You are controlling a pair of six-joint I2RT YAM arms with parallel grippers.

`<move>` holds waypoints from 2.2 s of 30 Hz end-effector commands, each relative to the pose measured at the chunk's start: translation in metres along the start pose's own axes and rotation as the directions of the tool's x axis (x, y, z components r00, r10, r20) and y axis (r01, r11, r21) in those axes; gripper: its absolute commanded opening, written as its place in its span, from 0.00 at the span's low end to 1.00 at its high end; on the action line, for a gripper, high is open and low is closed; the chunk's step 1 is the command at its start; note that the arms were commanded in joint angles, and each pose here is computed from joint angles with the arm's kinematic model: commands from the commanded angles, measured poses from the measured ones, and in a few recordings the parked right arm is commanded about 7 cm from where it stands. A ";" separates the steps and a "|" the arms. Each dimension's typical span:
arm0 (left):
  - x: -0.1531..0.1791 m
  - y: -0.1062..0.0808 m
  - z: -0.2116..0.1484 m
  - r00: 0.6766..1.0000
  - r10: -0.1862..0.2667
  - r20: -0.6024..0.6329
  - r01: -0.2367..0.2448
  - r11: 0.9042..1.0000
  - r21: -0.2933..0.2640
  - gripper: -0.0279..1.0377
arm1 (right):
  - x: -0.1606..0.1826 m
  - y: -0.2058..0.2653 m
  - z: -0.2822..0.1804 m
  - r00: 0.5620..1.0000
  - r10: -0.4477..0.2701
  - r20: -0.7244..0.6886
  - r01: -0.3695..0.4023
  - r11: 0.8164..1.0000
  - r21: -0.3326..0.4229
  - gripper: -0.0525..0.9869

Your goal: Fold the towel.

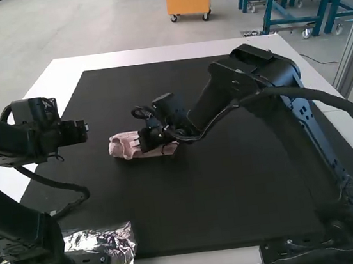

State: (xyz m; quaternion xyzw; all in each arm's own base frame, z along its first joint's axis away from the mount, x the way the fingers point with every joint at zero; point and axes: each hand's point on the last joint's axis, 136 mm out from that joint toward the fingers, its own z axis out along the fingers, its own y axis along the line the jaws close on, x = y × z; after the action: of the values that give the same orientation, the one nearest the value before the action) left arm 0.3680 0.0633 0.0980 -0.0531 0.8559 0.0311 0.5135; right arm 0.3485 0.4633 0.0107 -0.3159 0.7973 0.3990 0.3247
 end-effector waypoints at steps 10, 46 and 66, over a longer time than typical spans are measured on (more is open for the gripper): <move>-0.020 0.004 -0.002 0.999 0.010 0.046 -0.009 1.000 -0.017 0.94 | 0.005 -0.037 0.020 0.999 0.045 0.012 -0.046 0.999 0.018 0.03; -0.263 -0.059 -0.264 0.711 -0.096 0.696 -0.064 0.978 0.201 0.94 | -0.252 0.109 -0.596 0.536 -0.505 0.677 -0.085 0.765 0.638 0.93; -0.195 -0.048 -0.436 0.435 -0.110 0.894 -0.142 0.972 0.189 0.94 | -0.089 0.186 -0.680 0.213 -0.710 0.671 -0.246 0.626 0.740 0.93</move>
State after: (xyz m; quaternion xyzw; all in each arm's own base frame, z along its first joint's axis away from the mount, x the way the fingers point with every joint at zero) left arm 0.0825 -0.0182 0.4780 0.0325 0.4433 -0.0473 0.8946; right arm 0.0735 0.0171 0.4862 -0.0169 0.4421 0.1173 0.8891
